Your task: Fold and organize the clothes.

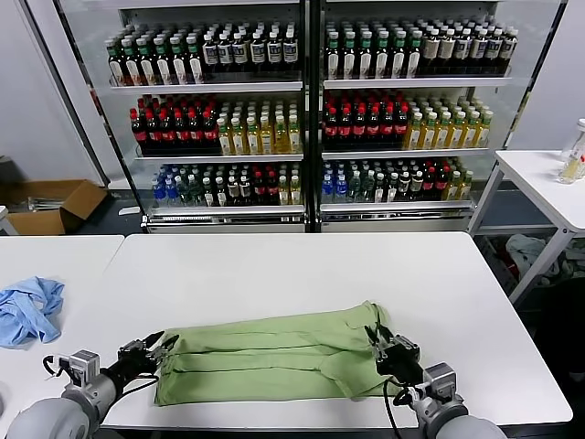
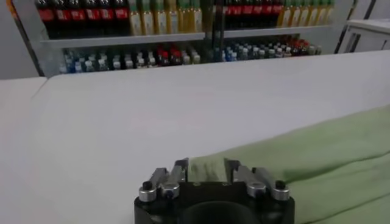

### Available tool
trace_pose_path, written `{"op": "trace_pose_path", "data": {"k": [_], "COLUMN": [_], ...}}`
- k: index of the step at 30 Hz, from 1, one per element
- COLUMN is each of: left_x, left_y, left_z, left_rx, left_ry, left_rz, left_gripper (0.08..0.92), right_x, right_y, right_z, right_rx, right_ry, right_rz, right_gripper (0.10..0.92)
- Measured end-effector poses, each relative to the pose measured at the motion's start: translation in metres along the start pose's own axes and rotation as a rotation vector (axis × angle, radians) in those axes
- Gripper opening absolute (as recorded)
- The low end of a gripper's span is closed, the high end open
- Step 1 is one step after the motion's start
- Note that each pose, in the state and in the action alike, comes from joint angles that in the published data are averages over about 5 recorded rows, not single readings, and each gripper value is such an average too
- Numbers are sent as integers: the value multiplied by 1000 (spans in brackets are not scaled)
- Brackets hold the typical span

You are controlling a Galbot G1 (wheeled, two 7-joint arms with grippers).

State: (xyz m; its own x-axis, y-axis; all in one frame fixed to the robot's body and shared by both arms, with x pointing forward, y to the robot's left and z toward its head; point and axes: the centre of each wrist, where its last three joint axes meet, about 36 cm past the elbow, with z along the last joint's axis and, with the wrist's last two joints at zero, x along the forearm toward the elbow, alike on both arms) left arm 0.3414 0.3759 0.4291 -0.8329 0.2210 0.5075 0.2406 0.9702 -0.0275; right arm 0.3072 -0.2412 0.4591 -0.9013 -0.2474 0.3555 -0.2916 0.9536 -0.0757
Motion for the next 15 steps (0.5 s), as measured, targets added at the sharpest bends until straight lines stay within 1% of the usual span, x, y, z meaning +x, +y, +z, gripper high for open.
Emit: {"op": "trace_pose_path", "data": {"k": [1, 4, 8, 10, 12, 15], "left_x": [1, 2, 0, -1, -2, -4], "left_y": [-5, -20, -40, -49, -58, -68], "left_z": [0, 3, 12, 16, 20, 24], "left_rx": [2, 14, 46, 62, 76, 97], "left_ry": [-6, -12, -4, 1, 8, 16], "left_rz": [-9, -47, -113, -147, -176, -211], "left_gripper": [519, 605, 718, 770, 801, 817], "right_x": [2, 7, 12, 13, 14, 15], "right_y": [0, 0, 0, 1, 1, 2], "right_z": [-1, -3, -2, -2, -2, -1], "right_rx": [1, 6, 12, 14, 16, 18], "right_ry": [-4, -13, -14, -13, -14, -15], "right_rz": [4, 16, 29, 33, 36, 39], "right_gripper": [448, 535, 665, 717, 772, 814]}}
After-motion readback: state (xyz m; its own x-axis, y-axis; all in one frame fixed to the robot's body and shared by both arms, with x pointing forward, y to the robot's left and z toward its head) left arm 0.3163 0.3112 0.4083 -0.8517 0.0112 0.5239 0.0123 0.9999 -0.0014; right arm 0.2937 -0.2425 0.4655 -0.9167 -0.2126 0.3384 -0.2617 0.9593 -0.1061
